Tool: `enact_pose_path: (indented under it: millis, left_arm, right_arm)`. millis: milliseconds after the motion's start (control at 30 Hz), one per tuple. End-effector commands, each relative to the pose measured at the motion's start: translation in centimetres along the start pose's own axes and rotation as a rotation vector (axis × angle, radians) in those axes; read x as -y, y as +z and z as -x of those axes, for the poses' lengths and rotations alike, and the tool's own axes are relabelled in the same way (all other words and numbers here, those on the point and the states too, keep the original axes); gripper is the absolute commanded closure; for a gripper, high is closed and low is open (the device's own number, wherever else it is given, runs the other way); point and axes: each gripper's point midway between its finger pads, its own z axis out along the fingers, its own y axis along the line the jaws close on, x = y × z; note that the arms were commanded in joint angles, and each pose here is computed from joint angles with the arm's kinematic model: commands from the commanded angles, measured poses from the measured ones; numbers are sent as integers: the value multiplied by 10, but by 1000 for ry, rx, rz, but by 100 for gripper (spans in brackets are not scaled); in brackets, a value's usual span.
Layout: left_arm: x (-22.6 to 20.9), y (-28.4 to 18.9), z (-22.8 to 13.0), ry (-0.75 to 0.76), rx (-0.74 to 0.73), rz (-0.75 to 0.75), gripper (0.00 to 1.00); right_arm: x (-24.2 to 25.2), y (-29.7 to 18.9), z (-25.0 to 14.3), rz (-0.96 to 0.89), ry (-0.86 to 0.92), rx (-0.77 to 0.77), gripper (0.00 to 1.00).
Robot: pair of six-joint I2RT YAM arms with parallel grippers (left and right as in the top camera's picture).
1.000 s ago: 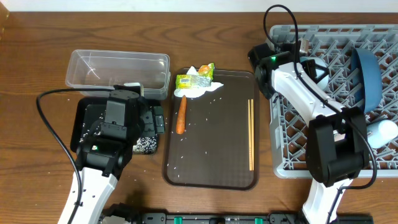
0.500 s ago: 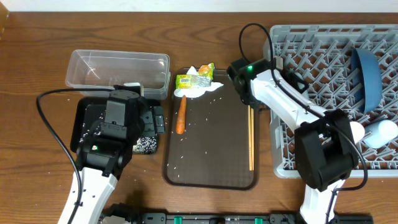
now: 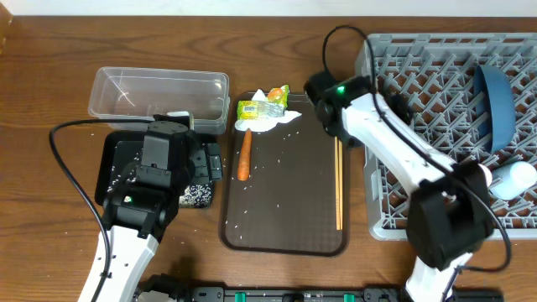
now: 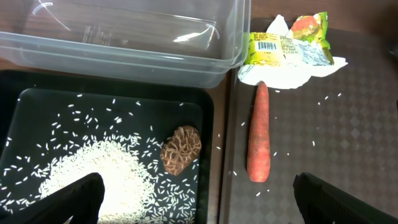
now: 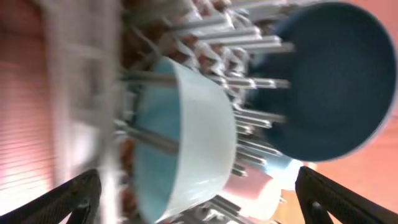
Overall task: Sort waste into correct bins and load items into the dishwasher rack
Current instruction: 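Reach the right gripper to the wooden chopsticks and grasp one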
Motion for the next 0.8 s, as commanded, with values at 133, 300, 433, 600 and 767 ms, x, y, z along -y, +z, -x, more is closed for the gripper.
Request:
enact_pose_path:
  millis: [133,300,433,600,767]
  left_arm:
    - [0,-4,7,-4,17,0,2]
    - [0,-4,7,-4,17,0,2]
    - [0,-4,7,-4,17,0,2]
    - [0,-4,7,-4,17,0,2]
    - [0,-4,7,-4,17,0,2]
  right_arm:
    - [-52,-86,24,628,16,144,10]
    - [-107,-127,17,1015,-30,103,50]
    - [-137,-120,14,1044,-8,48,64]
    - [-156,-88,-6,922,44,-104,66]
    - [-154,-55,-32,770,81,-249,57]
